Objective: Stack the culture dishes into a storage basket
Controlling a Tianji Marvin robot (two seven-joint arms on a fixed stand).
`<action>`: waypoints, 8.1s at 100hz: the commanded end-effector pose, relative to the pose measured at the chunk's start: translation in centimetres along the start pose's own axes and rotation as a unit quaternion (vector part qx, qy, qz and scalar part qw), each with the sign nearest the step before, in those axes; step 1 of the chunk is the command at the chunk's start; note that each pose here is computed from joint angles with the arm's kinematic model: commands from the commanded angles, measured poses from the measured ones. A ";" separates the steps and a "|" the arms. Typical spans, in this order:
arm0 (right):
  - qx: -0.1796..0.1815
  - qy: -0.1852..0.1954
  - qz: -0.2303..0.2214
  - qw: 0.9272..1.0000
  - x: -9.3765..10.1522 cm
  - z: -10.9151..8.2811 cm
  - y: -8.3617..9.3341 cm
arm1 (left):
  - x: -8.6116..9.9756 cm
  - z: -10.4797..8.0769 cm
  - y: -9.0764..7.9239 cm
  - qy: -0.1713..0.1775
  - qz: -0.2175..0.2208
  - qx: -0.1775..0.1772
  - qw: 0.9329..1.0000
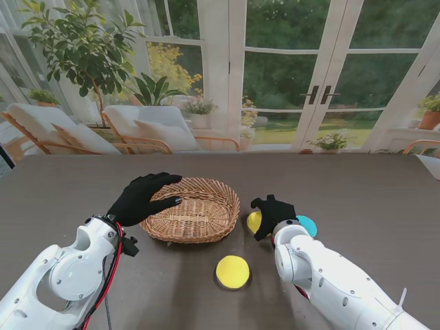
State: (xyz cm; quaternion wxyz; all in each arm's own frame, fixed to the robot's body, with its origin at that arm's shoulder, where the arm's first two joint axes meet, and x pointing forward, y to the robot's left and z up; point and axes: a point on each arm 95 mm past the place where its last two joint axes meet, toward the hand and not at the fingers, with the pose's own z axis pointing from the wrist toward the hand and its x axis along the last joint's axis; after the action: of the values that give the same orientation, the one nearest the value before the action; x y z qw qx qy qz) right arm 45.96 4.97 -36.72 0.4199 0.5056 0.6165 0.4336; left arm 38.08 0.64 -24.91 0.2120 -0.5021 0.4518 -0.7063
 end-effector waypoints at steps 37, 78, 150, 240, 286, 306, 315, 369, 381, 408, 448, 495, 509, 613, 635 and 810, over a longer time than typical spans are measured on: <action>0.027 -0.008 -0.011 1.000 0.2 -0.3 -0.4 | 0.1 0.1 0.3 -0.001 -0.004 -0.021 1.000; 0.031 -0.010 -0.017 0.999 0.5 0.0 -0.6 | 0.2 0.1 0.3 -0.004 -0.006 -0.026 1.000; 0.048 -0.020 -0.014 0.999 0.5 1.0 -1.4 | 0.2 0.0 0.5 -0.010 -0.003 -0.035 0.999; 0.063 -0.019 -0.022 0.998 0.3 1.5 -3.5 | 0.3 0.0 0.5 -0.014 0.000 -0.042 0.999; 0.049 -0.023 -0.004 0.998 -0.2 1.0 -2.8 | 0.2 -0.1 0.3 -0.014 0.000 -0.040 0.999; 0.034 -0.022 0.000 0.999 -0.6 0.5 -1.3 | 0.2 -0.2 0.2 -0.014 0.001 -0.037 0.999; 0.029 -0.019 0.000 0.999 -0.8 0.0 -0.4 | 0.2 -0.2 0.2 -0.015 0.002 -0.036 0.999; 0.011 0.059 0.028 0.998 1.0 -7.3 3.2 | 0.1 -0.4 0.0 -0.017 0.003 -0.038 0.999; 0.014 0.088 0.039 0.995 2.2 -9.1 3.1 | 0.1 -0.4 0.0 -0.019 0.004 -0.037 0.999; 0.018 0.148 0.037 0.988 4.9 -11.6 1.8 | 0.0 -0.6 -0.1 -0.019 0.005 -0.036 0.999; 0.033 0.180 0.029 0.983 7.0 -12.2 -0.6 | 0.0 -0.7 -0.2 -0.026 0.006 -0.041 0.999; 0.021 0.188 0.011 0.982 7.5 -11.8 -2.2 | -0.1 -0.7 -0.2 -0.029 0.005 -0.046 0.999; 0.018 0.187 0.008 0.982 7.6 -11.8 -2.5 | -0.1 -0.7 -0.2 -0.029 0.005 -0.046 0.998; 0.006 0.186 -0.011 0.982 7.9 -12.0 -3.2 | -0.1 -0.8 -0.1 -0.035 -0.002 -0.059 0.998; -0.002 0.184 -0.012 0.983 8.0 -12.0 -3.3 | -0.1 -0.8 -0.1 -0.034 -0.002 -0.061 0.998; -0.006 0.178 -0.016 0.984 8.1 -12.1 -3.5 | -0.2 -0.7 0.0 -0.037 -0.009 -0.072 0.997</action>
State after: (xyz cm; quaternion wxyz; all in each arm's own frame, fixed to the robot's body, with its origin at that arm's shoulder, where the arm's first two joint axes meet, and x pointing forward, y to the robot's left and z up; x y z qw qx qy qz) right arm 32.80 11.04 -37.19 0.3189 0.4051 0.6839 0.5162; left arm 37.65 1.17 -24.94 0.1922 -0.5425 0.4838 -0.6593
